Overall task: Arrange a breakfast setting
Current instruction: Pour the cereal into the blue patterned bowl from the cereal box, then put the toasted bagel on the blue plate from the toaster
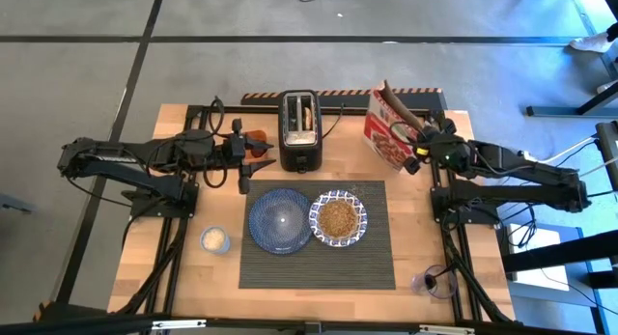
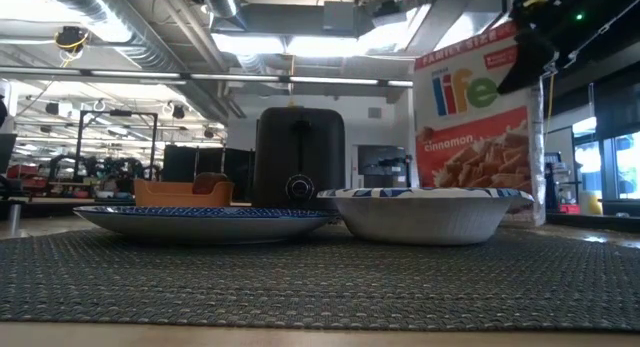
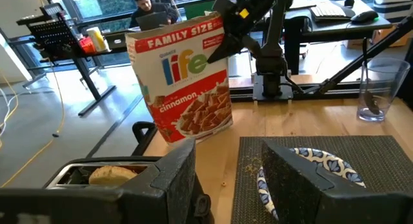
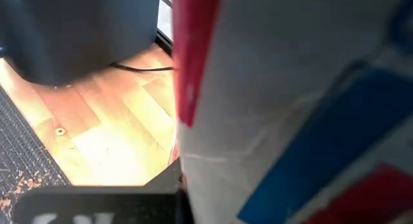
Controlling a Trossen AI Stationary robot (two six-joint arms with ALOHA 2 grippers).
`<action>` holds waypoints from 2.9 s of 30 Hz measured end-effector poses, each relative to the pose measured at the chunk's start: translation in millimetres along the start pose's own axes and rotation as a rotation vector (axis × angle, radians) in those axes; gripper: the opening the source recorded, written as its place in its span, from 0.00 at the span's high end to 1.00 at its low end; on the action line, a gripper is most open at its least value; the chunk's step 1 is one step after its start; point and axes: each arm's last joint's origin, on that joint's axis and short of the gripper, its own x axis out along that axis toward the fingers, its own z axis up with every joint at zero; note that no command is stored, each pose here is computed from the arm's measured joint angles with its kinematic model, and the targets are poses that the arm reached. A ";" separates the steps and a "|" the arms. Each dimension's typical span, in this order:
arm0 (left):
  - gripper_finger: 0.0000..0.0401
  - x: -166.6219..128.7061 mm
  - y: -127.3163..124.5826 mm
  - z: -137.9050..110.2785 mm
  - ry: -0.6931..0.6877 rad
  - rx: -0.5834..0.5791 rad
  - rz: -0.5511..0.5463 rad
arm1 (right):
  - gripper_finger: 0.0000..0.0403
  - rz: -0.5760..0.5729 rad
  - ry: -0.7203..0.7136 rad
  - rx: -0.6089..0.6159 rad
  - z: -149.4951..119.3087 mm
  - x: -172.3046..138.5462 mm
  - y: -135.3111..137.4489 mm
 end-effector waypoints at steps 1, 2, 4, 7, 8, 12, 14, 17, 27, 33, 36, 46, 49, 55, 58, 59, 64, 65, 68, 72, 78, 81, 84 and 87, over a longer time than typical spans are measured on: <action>0.58 0.0 -0.1 -0.1 0.001 0.000 0.000 | 0.81 0.000 0.000 0.004 0.0 0.8 -0.3; 0.58 0.0 0.0 -0.2 0.002 -0.001 0.000 | 0.79 -0.005 0.005 0.008 -0.4 1.3 -0.8; 0.58 0.0 0.0 -0.3 0.003 0.000 0.000 | 0.75 -0.011 0.014 0.011 -1.2 1.8 -1.8; 0.58 0.0 0.0 -0.4 0.004 0.000 0.000 | 0.70 -0.004 0.021 0.006 -1.9 2.5 -1.5; 0.58 0.0 0.0 -0.4 0.004 0.001 0.000 | 0.69 -0.004 0.023 0.004 -2.2 2.5 -1.5; 0.58 0.0 -0.1 -0.5 0.005 0.003 -0.001 | 0.65 -0.004 0.025 0.002 -2.5 2.6 -1.4; 0.58 0.0 -0.1 -0.5 0.005 0.003 -0.001 | 0.62 -0.014 0.025 0.001 -2.6 2.7 -1.6; 0.58 0.0 -0.1 -0.5 0.005 0.004 -0.001 | 0.57 -0.031 0.024 0.001 -2.7 2.8 -2.1; 0.58 0.1 -0.3 -2.4 0.024 0.009 -0.003 | 0.39 -0.024 -0.002 0.013 1.4 1.5 -2.1; 0.58 0.1 -0.4 -2.3 0.023 0.008 -0.003 | 0.37 -0.018 -0.048 0.043 14.7 -8.8 -7.3; 0.58 0.1 -0.3 -2.3 0.023 0.008 -0.003 | 0.37 -0.017 -0.058 0.049 18.3 -12.3 -9.2; 0.58 0.1 -0.3 -2.3 0.023 0.007 -0.003 | 0.37 -0.015 -0.078 0.062 26.8 -21.2 -13.9; 0.58 0.1 -0.3 -2.3 0.023 0.007 -0.003 | 0.37 -0.014 -0.092 0.071 30.4 -24.4 -15.6; 0.58 0.1 -0.3 -2.3 0.023 0.007 -0.003 | 0.37 -0.012 -0.114 0.076 35.9 -29.5 -18.2; 0.58 0.1 -0.3 -2.3 0.023 0.007 -0.003 | 0.37 -0.011 -0.130 0.067 38.8 -31.7 -19.3; 0.58 0.1 -0.3 -2.3 0.023 0.007 -0.003 | 0.37 -0.011 -0.134 0.065 39.8 -32.7 -19.8; 0.58 0.1 -0.3 -2.3 0.023 0.007 -0.003 | 0.37 -0.011 -0.169 0.058 46.8 -38.8 -23.0; 0.58 0.1 -0.4 -2.3 0.023 0.007 -0.004 | 0.37 -0.011 -0.178 0.053 48.4 -40.1 -23.6; 0.58 0.1 -0.3 -2.3 0.023 0.007 -0.003 | 0.37 -0.011 -0.202 0.047 53.0 -44.5 -25.9; 0.58 0.1 -0.3 -2.3 0.023 0.007 -0.003 | 0.37 -0.011 -0.217 0.046 56.8 -48.7 -28.2; 0.58 0.1 -0.3 -2.3 0.023 0.008 -0.003 | 0.37 -0.013 -0.224 0.031 58.3 -50.2 -29.0; 0.58 0.1 -0.4 -2.2 0.023 0.008 -0.004 | 0.37 -0.013 -0.224 0.031 58.5 -50.1 -29.0; 0.58 0.1 -0.3 -2.3 0.023 0.008 -0.003 | 0.37 -0.013 -0.224 0.029 58.5 -50.1 -28.9; 0.58 0.1 -0.3 -2.3 0.023 0.008 -0.003 | 0.37 -0.013 -0.223 0.028 58.4 -50.0 -28.9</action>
